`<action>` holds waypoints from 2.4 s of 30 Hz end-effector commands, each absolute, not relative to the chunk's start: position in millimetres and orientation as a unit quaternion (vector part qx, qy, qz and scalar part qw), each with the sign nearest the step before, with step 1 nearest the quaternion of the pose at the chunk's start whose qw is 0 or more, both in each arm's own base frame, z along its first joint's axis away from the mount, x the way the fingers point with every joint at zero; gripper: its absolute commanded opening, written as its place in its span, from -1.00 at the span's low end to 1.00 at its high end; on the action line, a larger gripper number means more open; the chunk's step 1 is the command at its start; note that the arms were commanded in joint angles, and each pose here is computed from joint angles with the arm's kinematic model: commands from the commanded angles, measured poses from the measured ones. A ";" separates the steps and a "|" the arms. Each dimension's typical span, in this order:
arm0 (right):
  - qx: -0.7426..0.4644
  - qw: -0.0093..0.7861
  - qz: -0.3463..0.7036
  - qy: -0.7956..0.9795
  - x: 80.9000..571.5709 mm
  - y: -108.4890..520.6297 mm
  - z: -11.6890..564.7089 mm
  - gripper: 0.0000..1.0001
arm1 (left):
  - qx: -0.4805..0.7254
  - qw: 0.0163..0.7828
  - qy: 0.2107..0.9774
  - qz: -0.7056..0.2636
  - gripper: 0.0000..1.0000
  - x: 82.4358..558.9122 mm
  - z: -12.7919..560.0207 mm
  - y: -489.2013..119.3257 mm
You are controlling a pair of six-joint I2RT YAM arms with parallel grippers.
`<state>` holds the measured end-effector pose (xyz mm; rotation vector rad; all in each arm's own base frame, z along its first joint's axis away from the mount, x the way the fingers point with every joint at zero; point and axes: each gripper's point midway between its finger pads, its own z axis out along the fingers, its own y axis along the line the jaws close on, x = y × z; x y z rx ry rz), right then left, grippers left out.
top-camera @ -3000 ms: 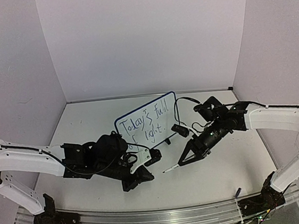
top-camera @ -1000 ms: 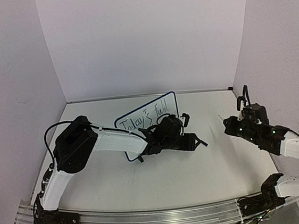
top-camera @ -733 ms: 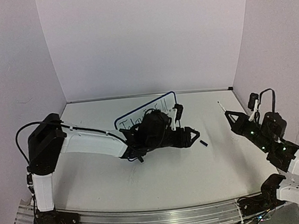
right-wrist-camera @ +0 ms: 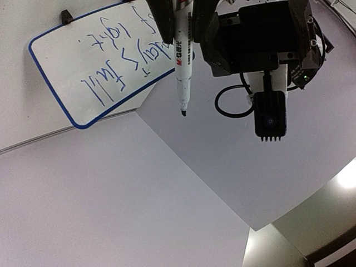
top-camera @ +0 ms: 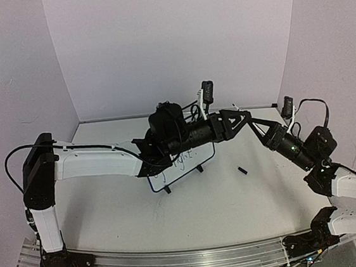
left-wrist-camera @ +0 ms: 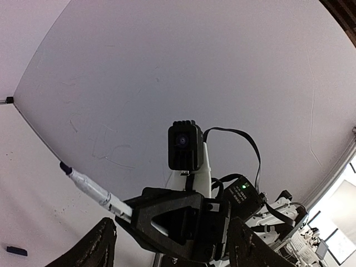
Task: Write a sentence on the whiteboard
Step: Pass from the right arm to the left, then pass from the left arm to the right
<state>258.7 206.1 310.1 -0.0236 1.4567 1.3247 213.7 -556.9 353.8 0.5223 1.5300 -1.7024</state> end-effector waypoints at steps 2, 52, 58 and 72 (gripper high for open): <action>-0.063 0.568 0.598 0.563 237.1 226.9 353.4 -1.00 | 0.189 0.398 0.580 -0.686 0.35 220.5 383.7 -558.8; -0.248 0.379 0.435 0.778 212.9 264.4 266.7 0.02 | 0.317 0.331 0.631 -0.626 -1.00 221.2 373.3 -490.4; -0.275 0.368 0.484 0.745 205.7 281.6 283.8 -0.04 | 0.316 0.324 0.642 -0.619 -1.00 222.5 368.2 -491.1; -0.310 0.347 0.508 0.725 201.0 304.8 288.5 -0.49 | 0.315 0.310 0.646 -0.622 -1.00 221.4 361.4 -493.2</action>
